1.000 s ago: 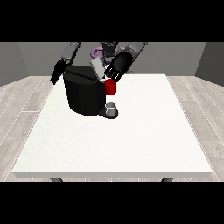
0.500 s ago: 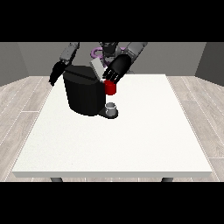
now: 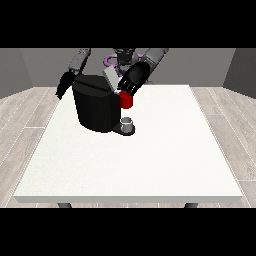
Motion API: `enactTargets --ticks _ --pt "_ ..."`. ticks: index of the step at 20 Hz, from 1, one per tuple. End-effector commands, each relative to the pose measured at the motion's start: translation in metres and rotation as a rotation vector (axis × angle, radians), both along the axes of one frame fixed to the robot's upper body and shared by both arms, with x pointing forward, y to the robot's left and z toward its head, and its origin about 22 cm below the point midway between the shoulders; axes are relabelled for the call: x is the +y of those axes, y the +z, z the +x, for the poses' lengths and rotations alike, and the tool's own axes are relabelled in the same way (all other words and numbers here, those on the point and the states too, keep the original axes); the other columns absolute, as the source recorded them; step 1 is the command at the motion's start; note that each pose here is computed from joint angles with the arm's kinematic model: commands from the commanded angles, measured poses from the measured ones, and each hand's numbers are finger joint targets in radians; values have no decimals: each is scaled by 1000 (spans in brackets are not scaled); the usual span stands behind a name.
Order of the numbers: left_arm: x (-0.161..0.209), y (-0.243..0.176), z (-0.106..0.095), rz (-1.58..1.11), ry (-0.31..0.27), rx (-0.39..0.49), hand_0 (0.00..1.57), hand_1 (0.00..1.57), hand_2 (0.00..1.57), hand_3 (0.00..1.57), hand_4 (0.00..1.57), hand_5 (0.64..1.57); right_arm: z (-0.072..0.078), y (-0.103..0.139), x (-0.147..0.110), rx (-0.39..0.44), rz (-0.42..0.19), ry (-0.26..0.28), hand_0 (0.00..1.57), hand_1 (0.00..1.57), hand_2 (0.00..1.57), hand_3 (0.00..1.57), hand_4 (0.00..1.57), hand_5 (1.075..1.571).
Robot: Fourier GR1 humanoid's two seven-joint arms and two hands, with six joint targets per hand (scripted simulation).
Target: Insert the coffee pod into the coffee machine and close the lid
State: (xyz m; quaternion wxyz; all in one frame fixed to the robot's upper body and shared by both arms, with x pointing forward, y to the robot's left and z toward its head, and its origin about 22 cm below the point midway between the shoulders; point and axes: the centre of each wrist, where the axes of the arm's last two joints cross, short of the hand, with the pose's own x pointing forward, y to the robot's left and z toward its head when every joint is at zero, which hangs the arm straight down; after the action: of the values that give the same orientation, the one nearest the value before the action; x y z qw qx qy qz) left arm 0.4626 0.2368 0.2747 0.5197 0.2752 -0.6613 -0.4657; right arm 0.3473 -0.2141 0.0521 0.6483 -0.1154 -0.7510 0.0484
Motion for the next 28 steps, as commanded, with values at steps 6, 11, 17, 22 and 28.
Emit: enactTargets --ticks 6,11,17,22,28 --pt "-7 8 -2 106 -4 -66 1216 1216 1228 1104 0 1571 8 10 -5 -18 10 -16 0 0 0 0 0 1571" --pt "-1 -4 -1 158 23 -99 1160 1160 1178 1050 0 1571 2 -2 -13 -17 10 -24 0 0 0 0 0 1571" --pt "25 4 -1 91 25 -129 1110 1110 1129 973 0 1571 2 17 3 -52 -27 13 0 0 0 0 0 1571" --pt "7 38 -4 55 -9 -212 1247 1247 1211 957 0 1571 10 21 14 -61 13 23 0 0 0 0 85 1571" --pt "28 20 -3 91 -14 -203 1232 1232 1211 967 0 1571 3 15 8 -20 -21 4 0 0 0 0 71 1571"
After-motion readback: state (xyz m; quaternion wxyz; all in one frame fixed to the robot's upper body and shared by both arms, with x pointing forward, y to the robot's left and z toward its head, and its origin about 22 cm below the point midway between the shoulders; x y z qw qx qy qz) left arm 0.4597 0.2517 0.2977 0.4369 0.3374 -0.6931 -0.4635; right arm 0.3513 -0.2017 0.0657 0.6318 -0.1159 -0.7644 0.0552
